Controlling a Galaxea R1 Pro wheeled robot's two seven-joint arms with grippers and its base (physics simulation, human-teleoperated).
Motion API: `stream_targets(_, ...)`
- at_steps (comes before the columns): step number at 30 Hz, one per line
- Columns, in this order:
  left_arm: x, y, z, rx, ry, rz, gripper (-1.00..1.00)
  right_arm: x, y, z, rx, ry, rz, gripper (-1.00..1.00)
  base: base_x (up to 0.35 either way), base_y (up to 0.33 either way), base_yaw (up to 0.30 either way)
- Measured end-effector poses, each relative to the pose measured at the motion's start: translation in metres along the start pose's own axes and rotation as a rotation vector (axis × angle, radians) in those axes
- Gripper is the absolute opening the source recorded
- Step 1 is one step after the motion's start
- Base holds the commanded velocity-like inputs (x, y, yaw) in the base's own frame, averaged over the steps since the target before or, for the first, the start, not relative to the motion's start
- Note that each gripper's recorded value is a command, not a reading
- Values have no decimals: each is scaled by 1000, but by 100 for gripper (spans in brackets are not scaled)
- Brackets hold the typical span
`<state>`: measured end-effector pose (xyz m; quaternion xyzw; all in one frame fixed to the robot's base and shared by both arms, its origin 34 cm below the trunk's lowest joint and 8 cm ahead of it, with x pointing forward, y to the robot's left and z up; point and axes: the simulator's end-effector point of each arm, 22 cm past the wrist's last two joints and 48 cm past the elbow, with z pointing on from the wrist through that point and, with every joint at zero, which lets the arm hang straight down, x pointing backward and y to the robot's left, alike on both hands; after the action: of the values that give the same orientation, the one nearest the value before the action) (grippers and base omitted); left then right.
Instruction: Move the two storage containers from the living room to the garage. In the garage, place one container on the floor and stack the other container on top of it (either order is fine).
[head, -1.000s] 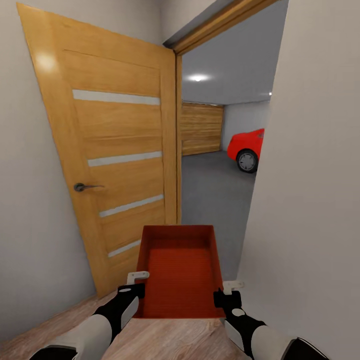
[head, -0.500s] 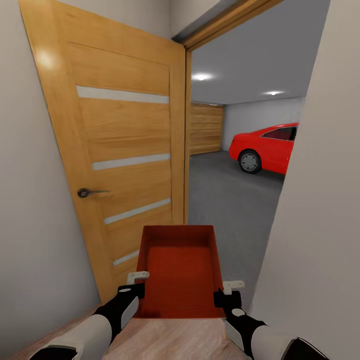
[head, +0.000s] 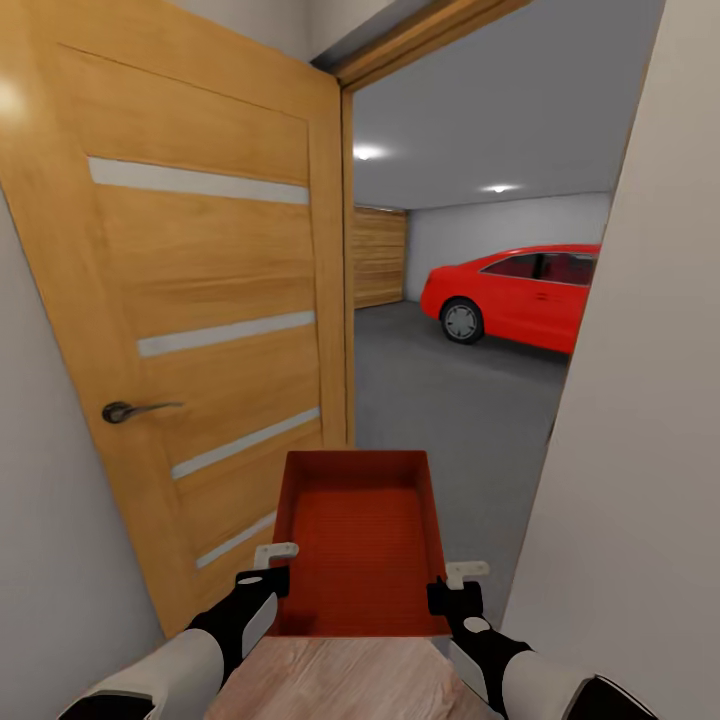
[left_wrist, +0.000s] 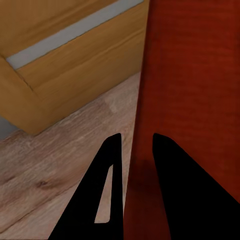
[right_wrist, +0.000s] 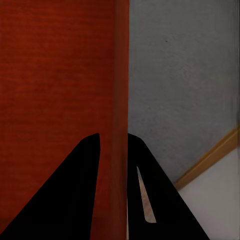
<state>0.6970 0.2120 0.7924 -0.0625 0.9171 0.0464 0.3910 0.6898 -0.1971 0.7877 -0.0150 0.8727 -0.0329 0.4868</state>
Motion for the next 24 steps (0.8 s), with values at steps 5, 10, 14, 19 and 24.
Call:
stream_targets(5,0,0,0,0,0,0,-100,0,0,0,0,0,0,-100,225,239,-285)
stream_targets(10,0,0,0,0,0,0,-100,0,0,0,0,0,0,-100,225,239,-285)
stream_targets(14,0,0,0,0,0,0,-100,0,0,0,0,0,-1,-100,225,239,-285)
stream_targets(19,0,0,0,0,0,0,-100,0,0,0,0,0,-1,-100,225,239,-285)
stream_targets(24,0,0,0,0,0,0,-100,0,0,0,0,0,-1,-100,225,239,-285)
